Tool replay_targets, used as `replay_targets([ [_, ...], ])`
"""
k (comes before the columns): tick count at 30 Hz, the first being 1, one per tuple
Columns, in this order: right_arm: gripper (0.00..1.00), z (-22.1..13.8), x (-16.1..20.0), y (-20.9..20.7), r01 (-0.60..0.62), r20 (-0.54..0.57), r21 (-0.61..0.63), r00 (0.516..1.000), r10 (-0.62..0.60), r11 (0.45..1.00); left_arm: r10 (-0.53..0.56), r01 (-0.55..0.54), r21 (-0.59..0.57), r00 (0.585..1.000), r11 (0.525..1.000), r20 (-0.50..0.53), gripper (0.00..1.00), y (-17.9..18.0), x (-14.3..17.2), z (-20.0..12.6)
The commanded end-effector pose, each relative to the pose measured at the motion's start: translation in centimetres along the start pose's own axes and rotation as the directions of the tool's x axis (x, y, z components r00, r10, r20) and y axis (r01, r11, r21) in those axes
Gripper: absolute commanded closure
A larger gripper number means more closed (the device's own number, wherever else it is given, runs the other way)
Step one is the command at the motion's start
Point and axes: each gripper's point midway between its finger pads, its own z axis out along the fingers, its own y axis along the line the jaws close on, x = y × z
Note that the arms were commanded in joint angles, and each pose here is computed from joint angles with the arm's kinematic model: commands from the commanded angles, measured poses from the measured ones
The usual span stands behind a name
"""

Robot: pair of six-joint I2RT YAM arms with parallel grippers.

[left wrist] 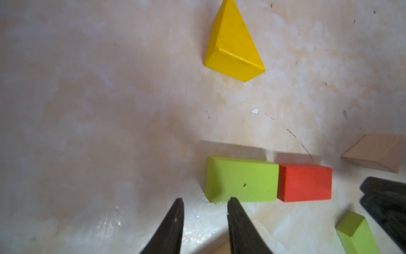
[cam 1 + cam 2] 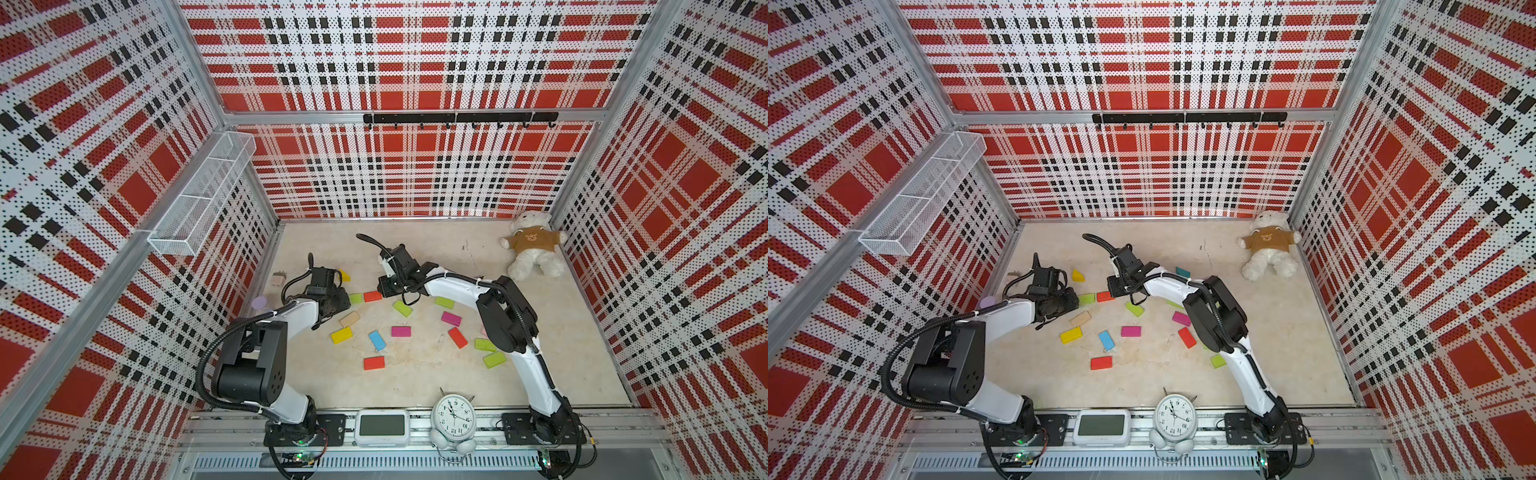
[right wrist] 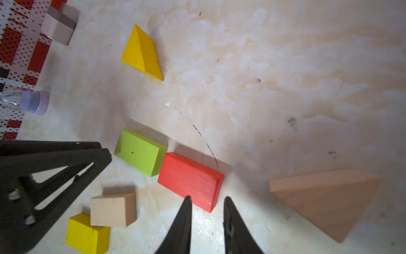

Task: Assemble a carrot with building blocks
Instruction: Assemble the building block at the center of the board.

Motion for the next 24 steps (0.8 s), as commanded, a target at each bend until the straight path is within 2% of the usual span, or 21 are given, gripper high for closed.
replay_targets([
  [1, 0.66, 0.5, -0.7, 0.5, 0.015, 0.018, -0.007, 1.0, -0.015, 1.0, 0.019, -0.021, 0.056, 0.999, 0.998, 0.041, 0.61, -1.7, -1.5, -0.2],
  [7, 0.57, 1.2, -0.2, 0.3, 0.006, 0.004, -0.009, 1.0, -0.006, 1.0, 0.027, -0.029, 0.066, 0.999, 0.997, 0.022, 0.6, -2.2, -1.4, 0.6],
  [24, 0.53, 2.6, 0.5, 0.4, -0.02, -0.018, -0.033, 1.0, 0.019, 0.999, 0.041, -0.041, 0.081, 0.999, 0.996, 0.0, 0.59, -3.2, -1.1, 2.0],
])
